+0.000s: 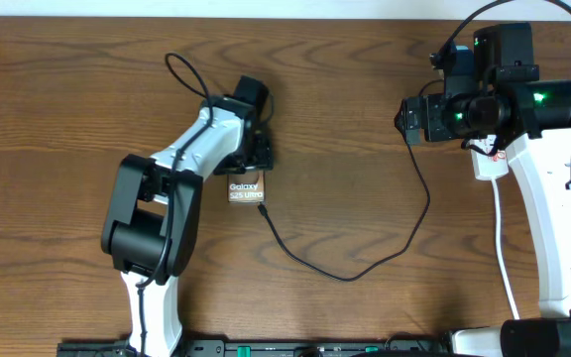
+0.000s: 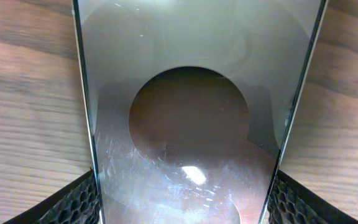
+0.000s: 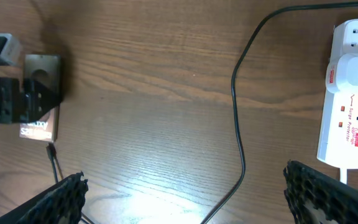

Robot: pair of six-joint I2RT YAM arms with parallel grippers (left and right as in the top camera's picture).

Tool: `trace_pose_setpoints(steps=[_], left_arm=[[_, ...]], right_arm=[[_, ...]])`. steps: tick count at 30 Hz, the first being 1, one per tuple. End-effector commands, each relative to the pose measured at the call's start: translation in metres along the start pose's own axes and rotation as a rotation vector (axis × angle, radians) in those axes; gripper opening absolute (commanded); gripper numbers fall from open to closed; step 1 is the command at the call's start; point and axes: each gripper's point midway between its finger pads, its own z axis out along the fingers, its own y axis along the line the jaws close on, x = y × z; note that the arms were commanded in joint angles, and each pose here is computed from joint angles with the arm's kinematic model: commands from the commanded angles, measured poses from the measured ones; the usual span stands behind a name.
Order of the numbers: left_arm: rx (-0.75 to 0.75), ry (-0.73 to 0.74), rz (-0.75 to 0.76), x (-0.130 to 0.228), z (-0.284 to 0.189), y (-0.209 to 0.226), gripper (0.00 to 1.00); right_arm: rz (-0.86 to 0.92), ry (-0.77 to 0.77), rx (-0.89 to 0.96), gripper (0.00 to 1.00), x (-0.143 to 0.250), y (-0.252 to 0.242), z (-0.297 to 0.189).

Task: Plug charger to phone and switch on socket
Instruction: 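Slide the held phone box right toward the cable end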

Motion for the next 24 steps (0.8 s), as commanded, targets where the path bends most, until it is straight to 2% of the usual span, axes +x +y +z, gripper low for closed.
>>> trace_pose_setpoints(steps=[1, 24], left_arm=[[0.007, 0.022, 0.043, 0.008, 0.005, -0.013, 0.74], [0.022, -0.003, 0.113, 0.006, 0.004, -0.024, 0.74]], right_arm=[[0.010, -0.025, -0.004, 0.99, -0.006, 0.000, -0.007], [0.009, -0.026, -0.004, 0.99, -0.006, 0.000, -0.007]])
